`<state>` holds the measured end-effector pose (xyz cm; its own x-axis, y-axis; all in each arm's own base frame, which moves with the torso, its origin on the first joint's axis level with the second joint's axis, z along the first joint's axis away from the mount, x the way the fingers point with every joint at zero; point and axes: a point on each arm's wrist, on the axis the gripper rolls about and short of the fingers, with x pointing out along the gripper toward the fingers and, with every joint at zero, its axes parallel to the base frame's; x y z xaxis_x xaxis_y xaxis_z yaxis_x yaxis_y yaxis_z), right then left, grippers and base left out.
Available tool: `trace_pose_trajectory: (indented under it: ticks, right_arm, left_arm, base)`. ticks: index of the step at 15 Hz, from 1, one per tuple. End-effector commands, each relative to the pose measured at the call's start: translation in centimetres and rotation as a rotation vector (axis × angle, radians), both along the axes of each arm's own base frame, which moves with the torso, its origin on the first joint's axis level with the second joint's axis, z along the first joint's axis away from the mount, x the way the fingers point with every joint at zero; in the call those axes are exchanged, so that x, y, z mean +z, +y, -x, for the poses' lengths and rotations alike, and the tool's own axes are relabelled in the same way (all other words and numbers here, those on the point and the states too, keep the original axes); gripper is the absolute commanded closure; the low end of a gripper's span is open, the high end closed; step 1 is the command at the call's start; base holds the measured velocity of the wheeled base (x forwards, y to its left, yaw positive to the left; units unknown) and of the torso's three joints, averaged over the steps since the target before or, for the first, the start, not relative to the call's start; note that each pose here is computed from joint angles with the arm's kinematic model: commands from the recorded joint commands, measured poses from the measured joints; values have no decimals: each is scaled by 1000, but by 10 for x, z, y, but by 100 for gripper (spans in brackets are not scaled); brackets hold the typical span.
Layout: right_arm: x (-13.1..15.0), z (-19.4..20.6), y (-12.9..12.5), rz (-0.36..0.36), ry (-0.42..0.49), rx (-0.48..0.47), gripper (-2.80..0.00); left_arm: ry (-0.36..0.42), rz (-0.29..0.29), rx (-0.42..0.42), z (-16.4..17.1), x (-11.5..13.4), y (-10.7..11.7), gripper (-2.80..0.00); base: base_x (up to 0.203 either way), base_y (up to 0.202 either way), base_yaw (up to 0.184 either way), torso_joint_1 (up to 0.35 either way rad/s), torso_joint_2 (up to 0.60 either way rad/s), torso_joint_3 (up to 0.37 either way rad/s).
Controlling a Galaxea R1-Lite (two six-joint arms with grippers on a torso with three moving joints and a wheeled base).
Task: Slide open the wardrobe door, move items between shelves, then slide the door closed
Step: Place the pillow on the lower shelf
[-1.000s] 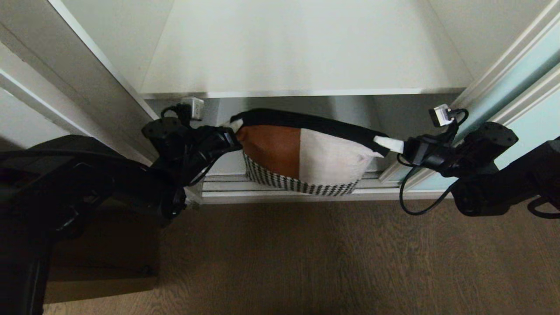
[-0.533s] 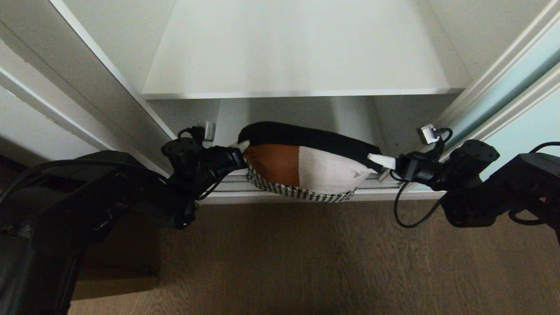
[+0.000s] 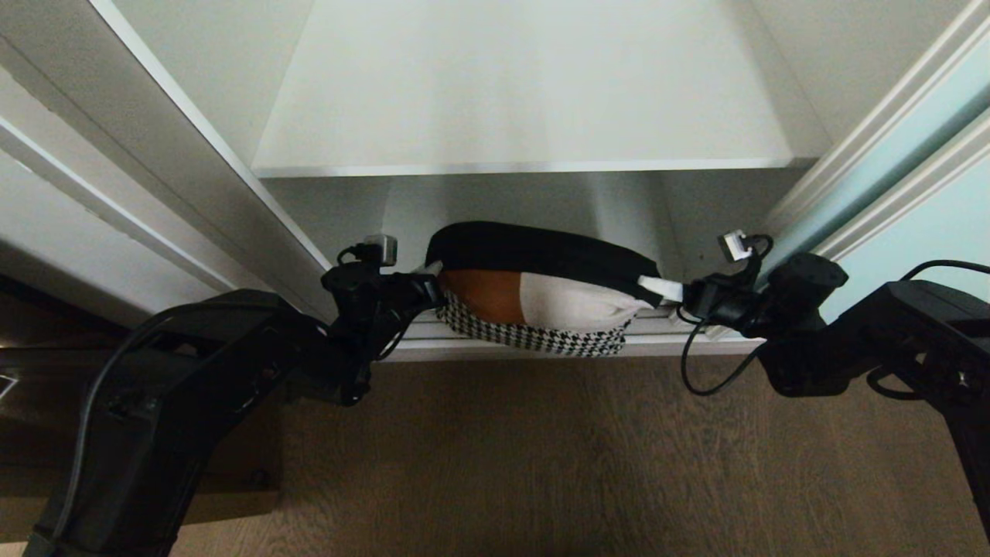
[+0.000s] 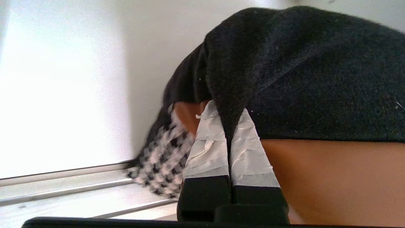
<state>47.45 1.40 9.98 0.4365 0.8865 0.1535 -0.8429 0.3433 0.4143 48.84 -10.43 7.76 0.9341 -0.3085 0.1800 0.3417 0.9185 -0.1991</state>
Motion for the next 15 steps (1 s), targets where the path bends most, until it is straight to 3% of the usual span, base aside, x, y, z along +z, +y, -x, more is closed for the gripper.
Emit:
trace_pose_trajectory:
  ticks: [1,4,8,13,15]
  right_arm:
    - [-12,-10,-6,-3,23,-13,0]
    - [-18,-18,-8,-3,13,-19,0]
    - [-17,-22,-5,-3,-10,-11,0]
    - [-17,-24,4,-4,-8,4,0]
    - [-18,-25,5,-13,-6,-18,0]
  left_arm:
    - [-10,-22,54,-2,-1,2,0]
    - [-80,-69,256,-1,26,6,0]
    - [-65,-89,376,0,26,9,0]
    - [-53,-96,363,13,33,5,0]
    - [0,-121,298,40,37,1,0]
  base:
    - [0,0,0,0,0,0]
    - [0,0,0,0,0,0]
    - [0,0,0,0,0,0]
    - [0,0,0,0,0,0]
    - [0,0,0,0,0,0]
